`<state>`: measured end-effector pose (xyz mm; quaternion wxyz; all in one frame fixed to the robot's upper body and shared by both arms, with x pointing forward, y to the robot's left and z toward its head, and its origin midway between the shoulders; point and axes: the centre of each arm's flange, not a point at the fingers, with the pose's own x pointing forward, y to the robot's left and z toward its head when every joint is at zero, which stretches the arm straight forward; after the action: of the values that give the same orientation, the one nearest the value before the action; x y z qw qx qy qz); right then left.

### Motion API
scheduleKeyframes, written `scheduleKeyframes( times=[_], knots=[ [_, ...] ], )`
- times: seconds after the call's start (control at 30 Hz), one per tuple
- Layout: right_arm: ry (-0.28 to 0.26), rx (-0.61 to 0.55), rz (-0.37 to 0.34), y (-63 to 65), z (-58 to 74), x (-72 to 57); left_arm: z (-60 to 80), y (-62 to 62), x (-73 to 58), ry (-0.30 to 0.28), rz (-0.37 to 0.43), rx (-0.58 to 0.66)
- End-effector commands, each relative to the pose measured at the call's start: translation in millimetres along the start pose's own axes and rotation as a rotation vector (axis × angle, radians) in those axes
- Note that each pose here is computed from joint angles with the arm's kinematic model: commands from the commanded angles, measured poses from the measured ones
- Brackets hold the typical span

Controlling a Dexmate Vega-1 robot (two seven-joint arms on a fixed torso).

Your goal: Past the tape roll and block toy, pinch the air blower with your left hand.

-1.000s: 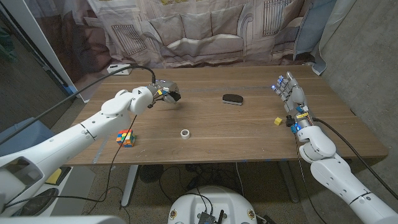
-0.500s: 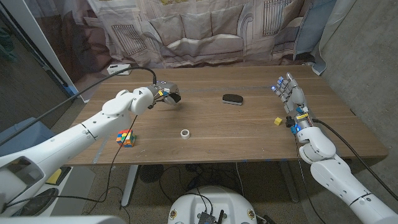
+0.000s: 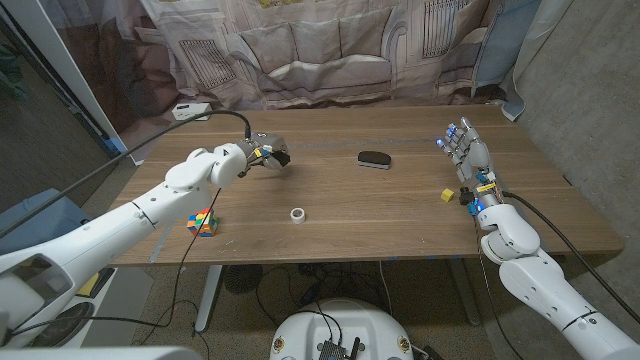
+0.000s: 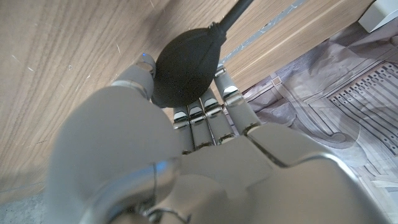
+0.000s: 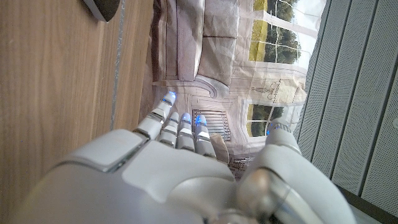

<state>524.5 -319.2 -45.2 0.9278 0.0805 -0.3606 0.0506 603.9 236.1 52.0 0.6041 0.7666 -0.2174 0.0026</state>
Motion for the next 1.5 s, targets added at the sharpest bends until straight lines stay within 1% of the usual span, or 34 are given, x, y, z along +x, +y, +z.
scheduleKeyframes(
  times=[0.03,0.13,0.27,0.37,0.5,0.7,1.03,1.5],
  knots=[
    [0.006,-0.001,-0.001,-0.8,-1.4,-0.3,-2.7,-13.9,4.2,0.010,-0.022,-0.001],
    [0.008,0.001,0.000,-0.7,-1.7,-0.3,-2.5,-19.4,5.8,0.010,-0.031,0.001],
    [0.009,0.000,0.001,-0.5,-1.9,-0.1,-3.3,-22.8,6.1,0.014,-0.026,-0.006],
    [0.010,-0.001,0.000,-0.5,-1.9,0.4,-3.3,-27.4,6.0,0.008,-0.008,-0.013],
    [0.011,0.000,-0.002,-0.9,-2.3,1.1,-3.4,-31.1,6.8,0.009,-0.016,-0.011],
    [0.012,-0.003,-0.001,-1.0,-2.4,1.3,-3.9,-33.4,8.6,0.011,-0.027,-0.006],
    [0.017,-0.001,-0.010,-2.3,-3.9,-0.7,-0.9,-37.8,13.2,0.004,-0.041,-0.015],
    [0.026,0.000,-0.009,-2.8,-5.2,-1.1,-0.7,-40.8,14.0,0.013,-0.063,-0.016]
  ],
)
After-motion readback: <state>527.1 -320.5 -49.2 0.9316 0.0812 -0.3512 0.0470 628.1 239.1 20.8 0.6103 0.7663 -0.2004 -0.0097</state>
